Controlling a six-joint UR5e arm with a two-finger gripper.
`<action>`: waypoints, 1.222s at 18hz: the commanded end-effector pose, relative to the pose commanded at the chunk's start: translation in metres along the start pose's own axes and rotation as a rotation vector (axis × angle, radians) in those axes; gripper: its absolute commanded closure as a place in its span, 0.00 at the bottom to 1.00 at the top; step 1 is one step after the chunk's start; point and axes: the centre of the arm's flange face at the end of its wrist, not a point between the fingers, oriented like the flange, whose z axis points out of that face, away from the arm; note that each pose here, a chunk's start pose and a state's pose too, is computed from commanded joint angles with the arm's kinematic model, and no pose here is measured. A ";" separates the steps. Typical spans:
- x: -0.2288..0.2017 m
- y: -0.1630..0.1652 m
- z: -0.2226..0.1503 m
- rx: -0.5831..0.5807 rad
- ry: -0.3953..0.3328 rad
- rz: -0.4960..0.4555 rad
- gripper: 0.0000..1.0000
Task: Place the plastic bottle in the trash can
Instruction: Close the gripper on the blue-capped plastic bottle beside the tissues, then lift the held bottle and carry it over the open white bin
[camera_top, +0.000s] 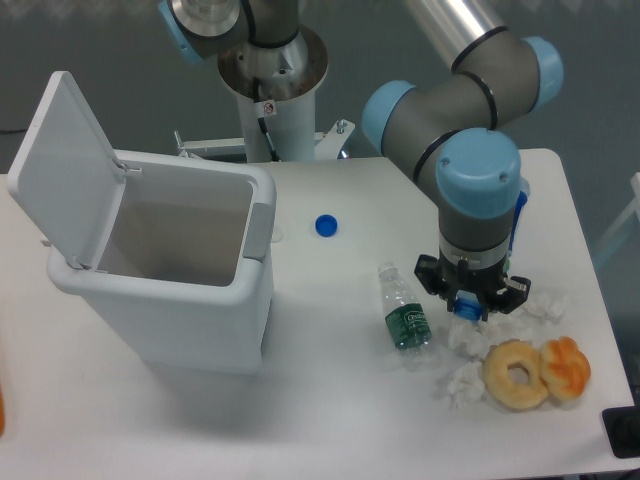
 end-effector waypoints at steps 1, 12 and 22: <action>0.000 0.000 0.000 0.000 0.000 0.000 0.89; 0.004 -0.003 -0.058 0.173 -0.016 -0.027 0.89; 0.051 -0.017 -0.170 0.454 -0.054 -0.135 0.89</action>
